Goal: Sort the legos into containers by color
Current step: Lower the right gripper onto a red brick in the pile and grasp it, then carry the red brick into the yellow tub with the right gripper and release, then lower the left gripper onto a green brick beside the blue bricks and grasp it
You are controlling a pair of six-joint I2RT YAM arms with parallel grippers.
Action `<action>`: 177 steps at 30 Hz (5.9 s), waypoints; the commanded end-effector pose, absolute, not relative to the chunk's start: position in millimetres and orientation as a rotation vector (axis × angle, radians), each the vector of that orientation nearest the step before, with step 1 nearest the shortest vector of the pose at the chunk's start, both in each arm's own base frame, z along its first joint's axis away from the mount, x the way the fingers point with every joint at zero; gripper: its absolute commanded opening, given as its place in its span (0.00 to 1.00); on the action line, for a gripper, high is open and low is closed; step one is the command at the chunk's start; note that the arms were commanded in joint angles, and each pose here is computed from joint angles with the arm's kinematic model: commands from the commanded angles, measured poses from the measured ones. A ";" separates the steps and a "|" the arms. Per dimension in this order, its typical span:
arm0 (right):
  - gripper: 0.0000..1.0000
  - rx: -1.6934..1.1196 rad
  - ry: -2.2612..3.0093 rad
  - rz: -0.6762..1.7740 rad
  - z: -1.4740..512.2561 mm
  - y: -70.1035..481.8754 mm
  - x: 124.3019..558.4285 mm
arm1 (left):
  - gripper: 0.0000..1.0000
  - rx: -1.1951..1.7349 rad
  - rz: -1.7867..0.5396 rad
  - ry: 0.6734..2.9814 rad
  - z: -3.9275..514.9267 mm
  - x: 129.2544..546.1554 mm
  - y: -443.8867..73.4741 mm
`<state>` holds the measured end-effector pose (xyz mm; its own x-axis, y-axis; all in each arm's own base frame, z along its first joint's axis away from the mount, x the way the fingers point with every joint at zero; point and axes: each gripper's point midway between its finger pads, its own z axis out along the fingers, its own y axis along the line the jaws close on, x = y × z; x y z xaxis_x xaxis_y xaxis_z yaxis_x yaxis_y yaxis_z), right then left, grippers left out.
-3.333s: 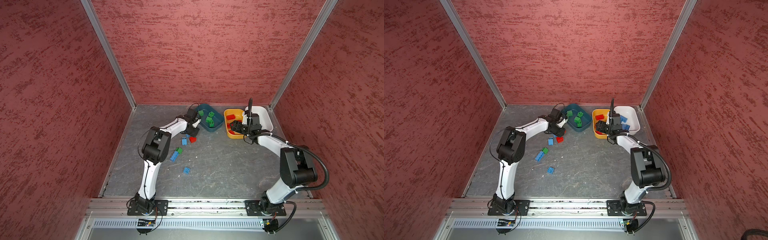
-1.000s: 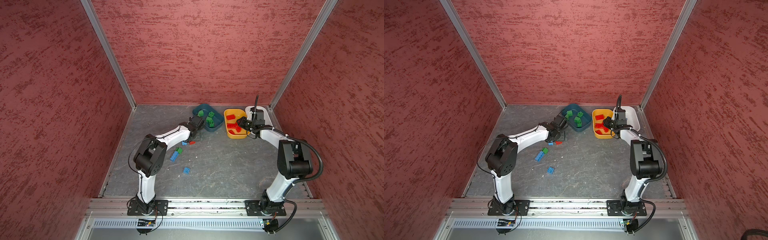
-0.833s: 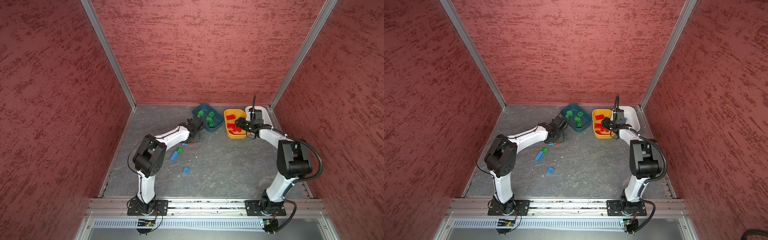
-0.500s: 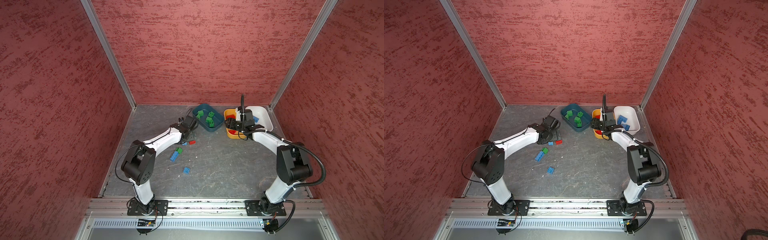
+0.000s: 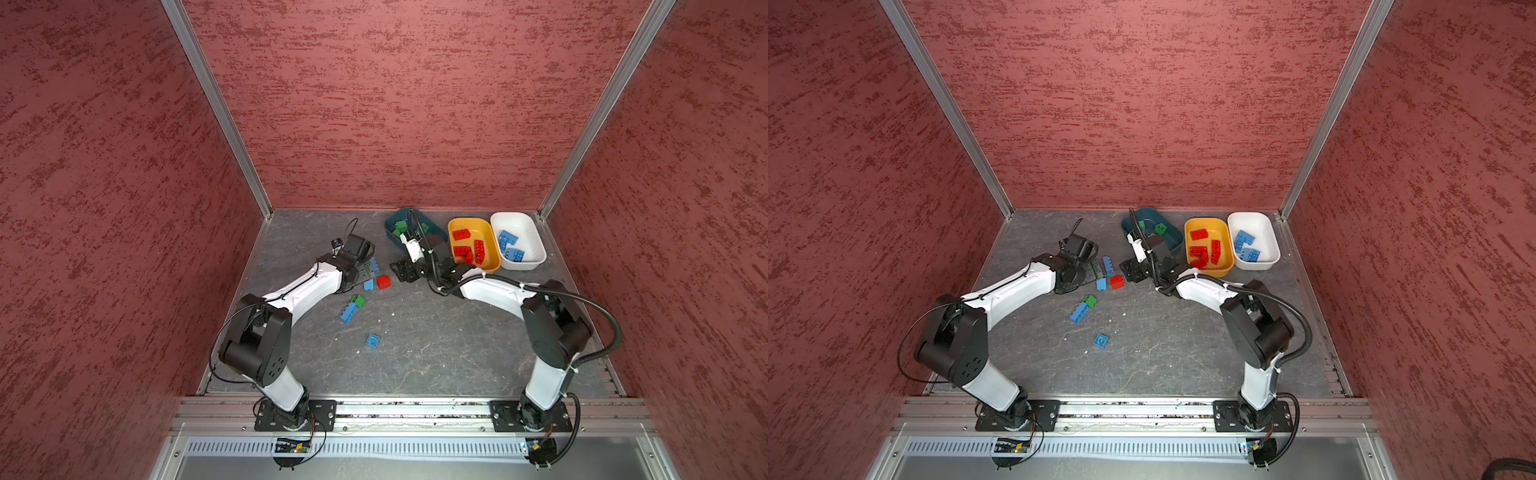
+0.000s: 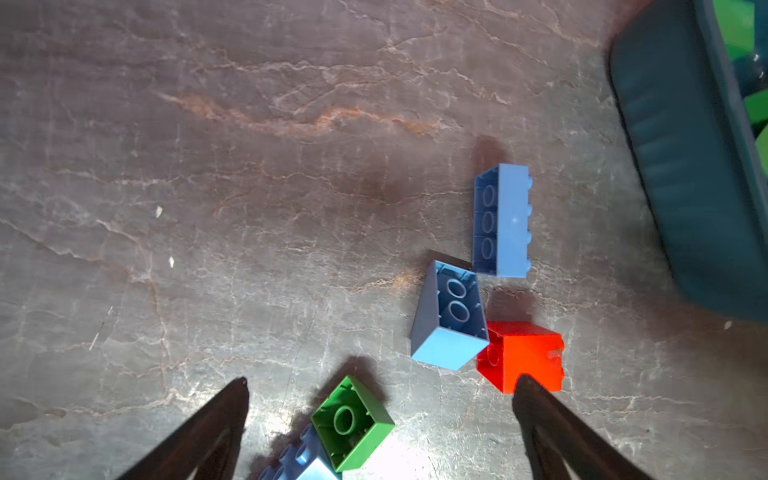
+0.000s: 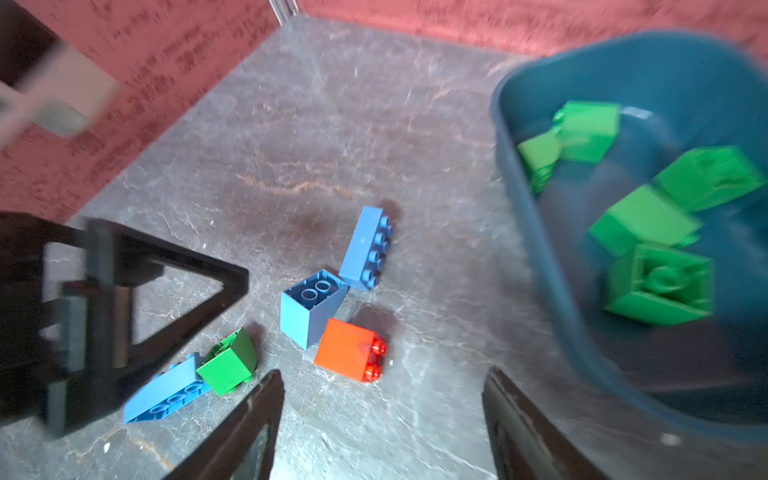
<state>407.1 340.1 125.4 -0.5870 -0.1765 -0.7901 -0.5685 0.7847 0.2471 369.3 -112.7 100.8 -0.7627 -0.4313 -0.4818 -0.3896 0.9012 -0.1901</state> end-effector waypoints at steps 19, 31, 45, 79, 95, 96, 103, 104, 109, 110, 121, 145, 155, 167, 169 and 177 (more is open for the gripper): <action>0.72 -0.472 2.319 0.435 43.7 390.2 407.6 | 0.99 -0.763 -0.311 2.368 115.4 364.4 -92.1; 0.52 -0.452 2.312 0.333 32.4 390.1 418.1 | 0.99 -0.770 -0.346 2.393 107.4 365.6 -99.5; 0.34 -0.538 2.170 0.516 69.9 394.0 398.6 | 1.00 -0.680 -0.377 2.406 111.4 373.8 -121.4; 0.27 0.118 2.193 0.419 135.5 81.0 443.3 | 0.99 -0.268 -0.444 2.380 143.6 395.7 -209.8; 0.51 0.293 2.412 0.171 84.6 42.5 500.4 | 0.99 -0.300 -0.417 2.400 138.1 391.8 -200.7; 0.55 0.296 2.416 0.172 84.7 42.9 500.5 | 1.00 -0.300 -0.416 2.401 137.3 391.8 -201.0; 0.72 0.302 2.382 0.257 96.6 51.6 494.8 | 0.99 -0.307 -0.421 2.409 134.3 393.3 -202.4; 0.73 0.302 2.374 0.264 100.2 52.4 493.9 | 0.99 -0.307 -0.419 2.412 133.2 393.2 -202.3; 0.80 0.301 2.354 0.275 111.9 54.0 487.6 | 0.99 -0.315 -0.416 2.428 127.9 393.0 -202.5; 0.81 0.302 2.352 0.276 113.1 54.1 486.6 | 1.00 -0.319 -0.416 2.431 127.0 393.0 -202.2; 0.99 0.277 2.266 0.344 146.1 82.0 474.4 | 0.99 -0.336 -0.391 2.454 122.5 389.5 -197.6; 0.99 -0.044 2.106 0.396 186.0 185.5 466.1 | 0.87 -0.462 -0.194 2.831 64.7 297.2 -189.3; 0.99 -0.030 2.110 0.390 184.6 184.2 467.1 | 0.85 -0.517 -0.184 2.859 37.5 297.1 -189.5; 0.99 -0.025 2.120 0.375 181.6 182.2 465.9 | 0.86 -0.595 -0.081 2.791 15.2 309.2 -157.2; 0.99 -0.027 2.123 0.379 180.7 183.7 466.8 | 0.85 -0.618 -0.043 2.778 12.8 310.8 -147.1; 0.99 -0.017 2.127 0.388 179.5 184.7 468.1 | 0.76 -0.633 -0.002 2.772 3.2 319.8 -140.2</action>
<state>459.1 184.8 167.0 -0.5911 0.1150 -0.7984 -0.1714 0.9493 0.2637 323.3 -145.9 21.0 -0.8486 -0.4323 -0.3048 -0.4190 0.9011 -0.1115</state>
